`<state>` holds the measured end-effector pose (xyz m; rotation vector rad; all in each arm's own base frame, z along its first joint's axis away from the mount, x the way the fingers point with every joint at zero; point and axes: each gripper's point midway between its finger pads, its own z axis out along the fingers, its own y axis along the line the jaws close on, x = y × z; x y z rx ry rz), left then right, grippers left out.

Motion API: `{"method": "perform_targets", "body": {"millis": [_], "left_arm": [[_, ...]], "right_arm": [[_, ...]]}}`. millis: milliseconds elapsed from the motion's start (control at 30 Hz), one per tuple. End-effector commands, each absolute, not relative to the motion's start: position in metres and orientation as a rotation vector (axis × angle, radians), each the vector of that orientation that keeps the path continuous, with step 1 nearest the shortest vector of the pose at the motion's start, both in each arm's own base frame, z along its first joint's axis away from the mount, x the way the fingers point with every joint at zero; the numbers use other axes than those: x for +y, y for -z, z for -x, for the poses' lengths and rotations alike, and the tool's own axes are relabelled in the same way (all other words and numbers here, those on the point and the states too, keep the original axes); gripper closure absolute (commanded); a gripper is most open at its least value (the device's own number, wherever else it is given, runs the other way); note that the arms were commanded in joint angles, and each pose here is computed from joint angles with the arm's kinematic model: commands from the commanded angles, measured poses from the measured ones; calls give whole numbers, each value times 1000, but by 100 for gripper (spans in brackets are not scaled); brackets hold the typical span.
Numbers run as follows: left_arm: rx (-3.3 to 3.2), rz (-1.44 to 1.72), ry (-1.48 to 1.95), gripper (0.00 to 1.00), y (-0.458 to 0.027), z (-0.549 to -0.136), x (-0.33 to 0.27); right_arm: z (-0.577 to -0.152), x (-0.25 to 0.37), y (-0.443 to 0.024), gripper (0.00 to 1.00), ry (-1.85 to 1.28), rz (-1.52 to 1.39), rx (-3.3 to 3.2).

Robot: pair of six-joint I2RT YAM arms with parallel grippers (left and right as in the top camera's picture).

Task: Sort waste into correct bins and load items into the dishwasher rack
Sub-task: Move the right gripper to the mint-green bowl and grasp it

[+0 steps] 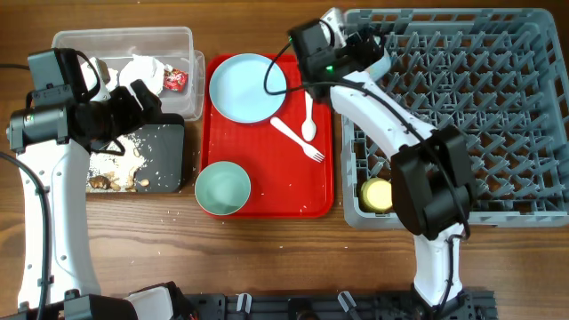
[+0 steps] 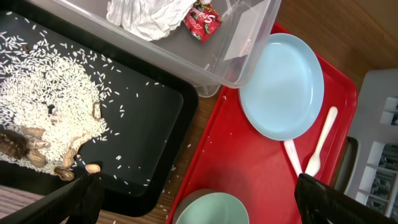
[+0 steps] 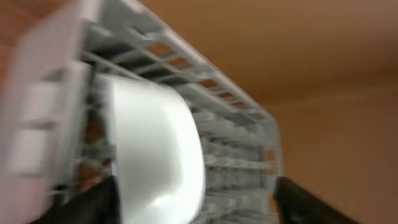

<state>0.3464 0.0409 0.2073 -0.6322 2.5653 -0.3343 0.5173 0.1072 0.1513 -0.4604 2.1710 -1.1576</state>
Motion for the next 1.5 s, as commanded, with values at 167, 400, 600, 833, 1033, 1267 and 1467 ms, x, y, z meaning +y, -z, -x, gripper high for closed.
{"method": "perform_targets", "body": {"millis": [167,400,600,833,1033,1267,1467], "left_arm": [[2540,627,329,0,-216,-347,42],[2540,627,328,0,-216,-347,42],[2540,627,328,0,-216,-347,42],[2540,627,329,0,-216,-347,42],[2540,627,329,0,-216,-347,42],[2540,627,329,0,-216,-347,42],[2540,627,329,0,-216,-347,42]], "right_arm": [[-517,135,-152,0,933,418,2190],[-471,207,-204,0,217,532,2283],[-373,304,-214,0,-777,721,2439],[-325,332,-137,18,-863,508,2736],[-291,341,-63,30,-681,414,2894],[-288,343,-33,62,-647,353,2968],[-287,344,-23,73,-645,348,2990]]}}
